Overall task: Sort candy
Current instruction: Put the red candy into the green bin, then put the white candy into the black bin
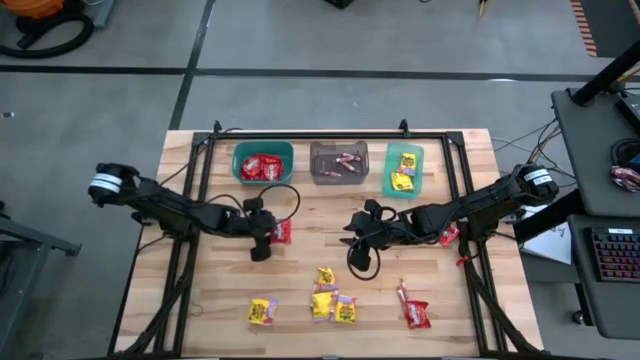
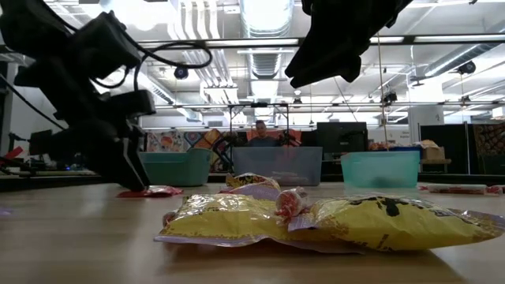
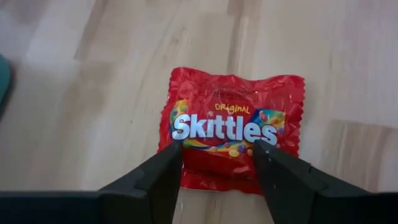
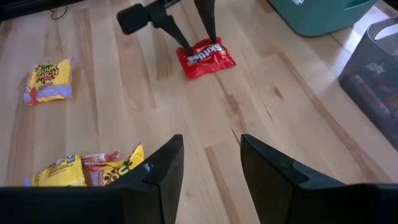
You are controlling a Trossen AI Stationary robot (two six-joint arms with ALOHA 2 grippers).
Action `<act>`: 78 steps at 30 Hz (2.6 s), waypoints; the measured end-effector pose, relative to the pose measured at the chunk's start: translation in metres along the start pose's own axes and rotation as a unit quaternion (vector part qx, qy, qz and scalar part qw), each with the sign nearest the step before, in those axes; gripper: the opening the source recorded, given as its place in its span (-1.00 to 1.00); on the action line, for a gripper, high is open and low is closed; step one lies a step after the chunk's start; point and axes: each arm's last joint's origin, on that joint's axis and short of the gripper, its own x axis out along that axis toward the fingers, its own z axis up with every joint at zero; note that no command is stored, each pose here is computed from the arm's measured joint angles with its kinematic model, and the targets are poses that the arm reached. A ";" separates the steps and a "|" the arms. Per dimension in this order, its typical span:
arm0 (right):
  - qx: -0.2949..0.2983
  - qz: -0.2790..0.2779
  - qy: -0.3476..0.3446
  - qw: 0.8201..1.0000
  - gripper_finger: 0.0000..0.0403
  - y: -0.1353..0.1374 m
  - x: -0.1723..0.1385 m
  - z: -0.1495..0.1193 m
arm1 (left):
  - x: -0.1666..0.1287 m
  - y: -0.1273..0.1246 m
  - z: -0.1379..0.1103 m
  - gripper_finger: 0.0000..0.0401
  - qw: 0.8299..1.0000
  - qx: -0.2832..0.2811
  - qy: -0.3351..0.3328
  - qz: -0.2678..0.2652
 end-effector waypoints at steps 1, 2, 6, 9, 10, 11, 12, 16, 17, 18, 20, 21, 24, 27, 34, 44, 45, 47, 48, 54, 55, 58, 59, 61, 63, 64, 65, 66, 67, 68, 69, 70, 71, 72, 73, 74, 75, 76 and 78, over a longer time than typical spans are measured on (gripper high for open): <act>0.000 0.000 0.000 1.000 -0.25 0.000 0.000 0.000 | 0.002 0.000 0.000 -0.12 1.000 -0.002 0.002 0.002; 0.000 0.000 0.000 1.000 -0.25 0.000 0.000 0.000 | 0.004 -0.001 0.000 -0.14 1.000 -0.004 0.003 0.003; 0.000 0.000 0.000 1.000 -0.25 0.000 0.000 0.000 | 0.009 -0.002 -0.001 -0.32 1.000 -0.004 0.004 0.004; 0.000 0.000 0.000 1.000 -0.25 0.000 0.000 0.000 | 0.010 -0.003 -0.001 -0.54 1.000 -0.003 0.004 0.005; 0.000 0.000 0.000 1.000 -0.25 0.000 0.000 0.000 | 0.011 -0.002 -0.001 -0.62 1.000 -0.003 0.004 0.005; 0.000 0.000 0.000 1.000 -0.25 0.000 0.000 0.000 | 0.011 -0.002 -0.001 -0.70 1.000 -0.004 0.003 0.006; 0.000 0.000 0.000 1.000 -0.25 0.000 0.000 0.000 | 0.011 -0.002 -0.001 -0.79 1.000 -0.005 0.001 0.006; -0.008 -0.001 0.001 1.000 -0.25 0.000 0.000 -0.001 | 0.010 -0.002 0.001 -0.96 0.999 -0.028 -0.015 0.017; -0.012 0.000 0.000 1.000 -0.25 -0.001 0.001 -0.002 | 0.010 -0.002 0.002 -0.96 0.999 -0.032 -0.018 0.017; -0.016 0.000 -0.001 1.000 -0.25 -0.001 0.001 -0.002 | 0.009 -0.002 0.003 -0.97 0.999 -0.035 -0.020 0.016; -0.020 0.003 -0.007 1.000 -0.25 -0.001 0.002 -0.003 | 0.007 -0.002 0.006 -0.99 0.999 -0.042 -0.023 0.015; -0.020 0.005 -0.012 1.000 -0.25 -0.001 0.003 -0.004 | 0.005 -0.002 0.008 -0.99 0.999 -0.045 -0.024 0.014; -0.020 0.006 -0.014 1.000 -0.25 -0.002 0.004 -0.008 | -0.003 -0.002 0.020 -1.00 0.997 -0.055 -0.048 0.012; -0.022 0.004 -0.010 1.000 -0.25 -0.003 0.005 -0.011 | -0.014 0.000 0.032 -1.00 0.996 -0.065 -0.062 0.028; -0.025 0.004 -0.010 1.000 -0.25 -0.003 0.006 -0.011 | -0.053 0.025 0.066 -1.00 0.984 -0.094 -0.064 0.135; -0.019 0.013 -0.030 0.999 -0.25 -0.002 0.005 -0.007 | -0.081 0.121 0.089 -1.00 0.944 -0.146 0.002 0.296; -0.018 0.013 -0.030 0.999 -0.25 -0.001 0.005 -0.007 | -0.079 0.133 0.086 -1.00 0.944 -0.164 0.012 0.287; -0.018 0.013 -0.030 0.999 -0.25 -0.002 0.005 -0.007 | -0.074 0.156 0.078 -1.00 0.941 -0.206 0.033 0.265; -0.016 0.013 -0.030 0.999 -0.25 -0.002 0.005 -0.007 | -0.072 0.166 0.073 -1.00 0.939 -0.226 0.043 0.256; -0.013 0.013 -0.030 0.999 -0.25 -0.001 0.005 -0.007 | -0.061 0.201 0.052 -0.92 0.916 -0.282 0.094 0.270; -0.012 0.013 -0.031 0.999 -0.25 -0.001 0.005 -0.007 | -0.060 0.201 0.052 -0.89 0.917 -0.278 0.099 0.269; -0.007 0.014 -0.033 0.999 -0.25 -0.001 0.005 -0.007 | -0.055 0.200 0.052 -0.79 0.924 -0.267 0.107 0.252; -0.006 0.014 -0.033 0.999 -0.25 -0.001 0.005 -0.007 | -0.054 0.199 0.052 -0.76 0.927 -0.265 0.107 0.244; -0.003 0.014 -0.033 0.999 -0.25 -0.001 0.005 -0.007 | -0.053 0.198 0.053 -0.70 0.929 -0.262 0.107 0.240; 0.004 0.015 -0.033 0.999 -0.25 -0.001 0.005 -0.006 | -0.054 0.195 0.055 -0.65 0.928 -0.266 0.102 0.239; 0.009 0.016 -0.034 0.999 -0.25 -0.001 0.005 -0.006 | -0.054 0.192 0.056 -0.64 0.928 -0.271 0.096 0.237; 0.016 0.016 -0.034 0.999 -0.25 -0.001 0.005 -0.006 | -0.056 0.189 0.058 -0.63 0.930 -0.273 0.091 0.230; 0.022 0.016 -0.033 0.999 -0.25 -0.001 0.005 -0.006 | -0.057 0.184 0.060 -0.62 0.933 -0.274 0.085 0.218; 0.027 0.017 -0.033 0.999 -0.25 -0.001 0.005 -0.006 | -0.058 0.178 0.063 -0.62 0.936 -0.273 0.076 0.207; 0.032 0.018 -0.032 0.999 -0.25 -0.001 0.005 -0.006 | -0.059 0.172 0.066 -0.62 0.940 -0.272 0.067 0.193; 0.037 0.020 -0.031 0.999 -0.25 -0.001 0.005 -0.006 | -0.061 0.164 0.070 -0.62 0.944 -0.268 0.057 0.182; 0.046 0.020 -0.029 0.998 -0.25 -0.001 0.005 -0.006 | -0.063 0.155 0.074 -0.62 0.949 -0.260 0.045 0.171; 0.054 0.021 -0.027 0.998 -0.25 -0.001 0.005 -0.007 | -0.065 0.145 0.078 -0.61 0.954 -0.250 0.032 0.160; 0.060 0.024 -0.025 0.998 -0.25 -0.001 0.005 -0.007 | -0.066 0.135 0.083 -0.61 0.959 -0.240 0.020 0.150; 0.070 0.030 -0.022 0.997 -0.25 0.000 0.005 -0.007 | -0.067 0.124 0.086 -0.61 0.964 -0.228 0.010 0.139; 0.080 0.036 -0.019 0.996 -0.25 0.000 0.005 -0.007 | -0.069 0.113 0.090 -0.61 0.968 -0.215 -0.001 0.129; 0.090 0.043 -0.014 0.995 -0.25 0.000 0.005 -0.007 | -0.070 0.102 0.093 -0.61 0.972 -0.203 -0.013 0.116; 0.100 0.049 -0.011 0.994 -0.25 0.001 0.005 -0.007 | -0.071 0.090 0.096 -0.61 0.976 -0.189 -0.024 0.103; 0.121 0.058 0.001 0.991 -0.25 0.001 0.005 -0.008 | -0.073 0.066 0.100 -0.61 0.984 -0.158 -0.040 0.070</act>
